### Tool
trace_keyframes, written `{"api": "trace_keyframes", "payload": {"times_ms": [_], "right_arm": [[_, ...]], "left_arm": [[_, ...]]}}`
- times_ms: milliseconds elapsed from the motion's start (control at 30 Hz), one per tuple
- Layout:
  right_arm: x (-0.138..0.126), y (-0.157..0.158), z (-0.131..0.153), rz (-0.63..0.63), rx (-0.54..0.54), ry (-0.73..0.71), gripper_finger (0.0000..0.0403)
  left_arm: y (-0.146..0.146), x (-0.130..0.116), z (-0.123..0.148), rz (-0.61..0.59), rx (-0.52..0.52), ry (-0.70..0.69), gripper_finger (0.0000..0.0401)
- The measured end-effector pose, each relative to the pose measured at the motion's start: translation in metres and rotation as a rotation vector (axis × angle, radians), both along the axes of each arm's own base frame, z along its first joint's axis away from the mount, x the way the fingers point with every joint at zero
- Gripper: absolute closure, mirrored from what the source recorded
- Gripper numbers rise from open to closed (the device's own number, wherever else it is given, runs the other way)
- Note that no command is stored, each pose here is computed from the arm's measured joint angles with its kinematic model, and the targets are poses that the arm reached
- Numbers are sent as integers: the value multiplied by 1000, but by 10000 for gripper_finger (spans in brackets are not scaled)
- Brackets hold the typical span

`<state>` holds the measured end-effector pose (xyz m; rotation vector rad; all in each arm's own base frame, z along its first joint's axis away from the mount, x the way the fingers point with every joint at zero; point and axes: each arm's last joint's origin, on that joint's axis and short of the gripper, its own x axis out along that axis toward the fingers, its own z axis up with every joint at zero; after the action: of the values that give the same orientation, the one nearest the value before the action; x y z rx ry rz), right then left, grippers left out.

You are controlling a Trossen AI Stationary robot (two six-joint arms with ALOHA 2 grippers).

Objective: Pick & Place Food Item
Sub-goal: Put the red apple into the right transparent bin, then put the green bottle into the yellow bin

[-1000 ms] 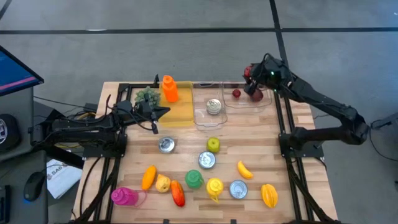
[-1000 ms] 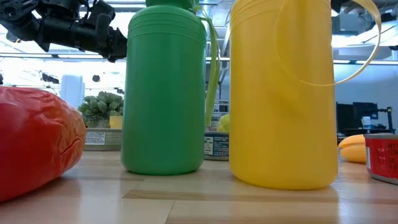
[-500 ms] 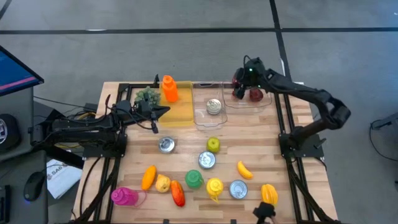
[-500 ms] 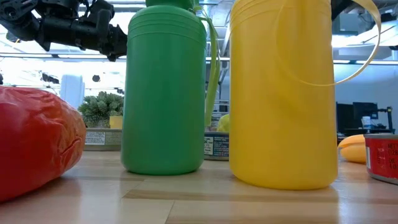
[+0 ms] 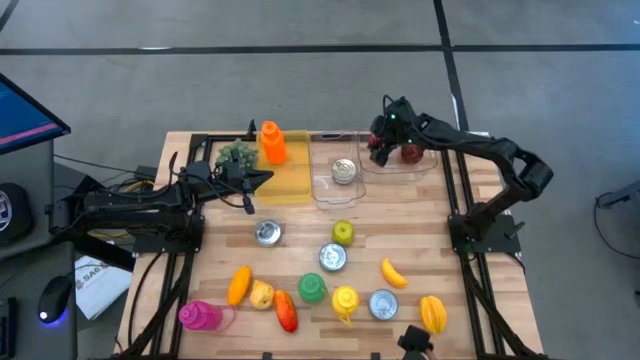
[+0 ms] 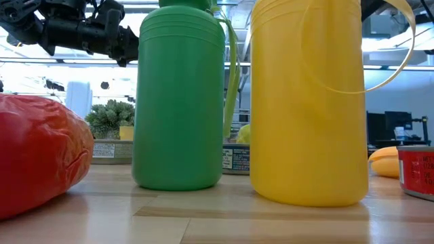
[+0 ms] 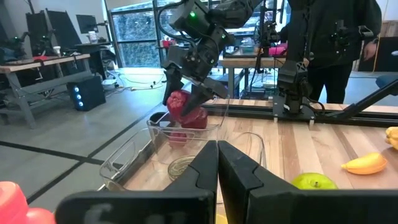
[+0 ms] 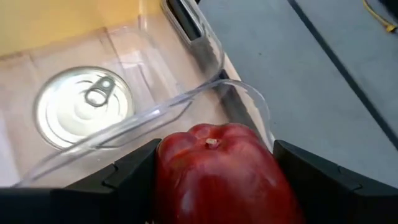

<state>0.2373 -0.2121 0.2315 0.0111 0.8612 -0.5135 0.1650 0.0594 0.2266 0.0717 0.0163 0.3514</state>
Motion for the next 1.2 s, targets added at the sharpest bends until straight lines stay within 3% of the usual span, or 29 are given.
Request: {"api": "trace_keyframes", "payload": {"times_ms": [733,900,1200], "right_arm": [[2,5,-1,8,30,7,110],[2,6,-2,2,34,13,84],[6,10,-1,-36,-58,80,35]], "left_arm": [[0,0,0,0,0,1,400],[0,0,0,0,0,1,400],[0,0,0,0,-1,1,400]]}}
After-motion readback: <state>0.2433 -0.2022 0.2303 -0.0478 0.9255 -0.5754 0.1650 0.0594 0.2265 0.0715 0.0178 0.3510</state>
